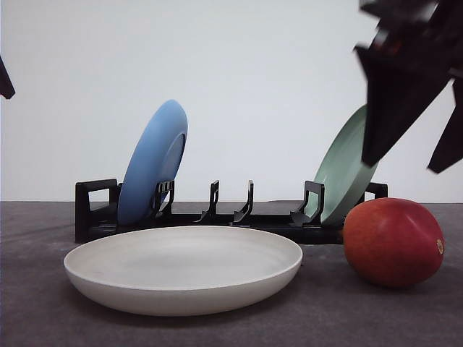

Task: Place pomegranate in white plate

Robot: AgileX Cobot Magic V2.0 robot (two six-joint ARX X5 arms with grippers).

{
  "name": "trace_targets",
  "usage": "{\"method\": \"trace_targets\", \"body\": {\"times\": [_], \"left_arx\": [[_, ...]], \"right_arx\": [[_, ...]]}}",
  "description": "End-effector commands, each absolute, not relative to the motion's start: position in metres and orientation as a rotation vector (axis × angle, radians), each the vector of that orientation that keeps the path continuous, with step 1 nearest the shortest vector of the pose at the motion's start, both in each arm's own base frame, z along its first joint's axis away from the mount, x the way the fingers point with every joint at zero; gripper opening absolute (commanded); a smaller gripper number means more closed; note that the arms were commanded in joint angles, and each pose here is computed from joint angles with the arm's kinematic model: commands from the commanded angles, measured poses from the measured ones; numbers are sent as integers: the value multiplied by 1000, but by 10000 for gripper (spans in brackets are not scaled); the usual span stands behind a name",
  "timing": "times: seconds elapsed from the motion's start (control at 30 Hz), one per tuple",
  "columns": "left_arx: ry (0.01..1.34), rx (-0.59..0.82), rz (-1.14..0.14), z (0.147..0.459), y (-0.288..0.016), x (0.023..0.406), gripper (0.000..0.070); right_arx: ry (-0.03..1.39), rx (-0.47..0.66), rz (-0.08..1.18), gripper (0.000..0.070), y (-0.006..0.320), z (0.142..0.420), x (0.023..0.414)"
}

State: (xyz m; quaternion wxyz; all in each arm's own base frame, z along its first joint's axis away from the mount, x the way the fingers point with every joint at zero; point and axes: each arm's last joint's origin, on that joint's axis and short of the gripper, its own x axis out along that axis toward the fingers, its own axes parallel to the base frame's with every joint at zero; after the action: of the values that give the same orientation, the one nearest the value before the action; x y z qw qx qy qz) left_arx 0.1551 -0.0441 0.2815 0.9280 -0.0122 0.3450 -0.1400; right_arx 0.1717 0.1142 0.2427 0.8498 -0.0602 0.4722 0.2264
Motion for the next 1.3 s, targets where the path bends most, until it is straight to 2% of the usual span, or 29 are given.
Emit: {"method": "trace_targets", "body": {"times": [0.0, 0.47, 0.57, 0.7, 0.9, 1.0, 1.07, 1.17, 1.27], "left_arx": [[690, -19, -295, 286, -45, 157, 273], [690, -19, -295, 286, -45, 157, 273], [690, -19, -295, 286, -45, 157, 273], [690, -20, -295, 286, -45, 157, 273], [690, -20, -295, 286, -45, 157, 273], [690, -21, -295, 286, -45, 157, 272], [690, -21, -295, 286, -45, 157, 273], [691, -20, -295, 286, -45, 157, 273], [691, -21, -294, 286, -45, 157, 273]], "right_arx": [[985, -142, 490, 628, 121, 243, 178], [1095, -203, 412, 624, 137, 203, 205], [1122, -195, 400, 591, 137, 199, 206], [1142, -192, 395, 492, 136, 197, 205], [1176, -220, 402, 482, 137, 214, 207], [1180, -210, 487, 483, 141, 232, 209], [1156, -162, 579, 483, 147, 242, 211], [1086, -93, 720, 483, 160, 250, 213], [1008, -90, 798, 482, 175, 252, 212]]}}
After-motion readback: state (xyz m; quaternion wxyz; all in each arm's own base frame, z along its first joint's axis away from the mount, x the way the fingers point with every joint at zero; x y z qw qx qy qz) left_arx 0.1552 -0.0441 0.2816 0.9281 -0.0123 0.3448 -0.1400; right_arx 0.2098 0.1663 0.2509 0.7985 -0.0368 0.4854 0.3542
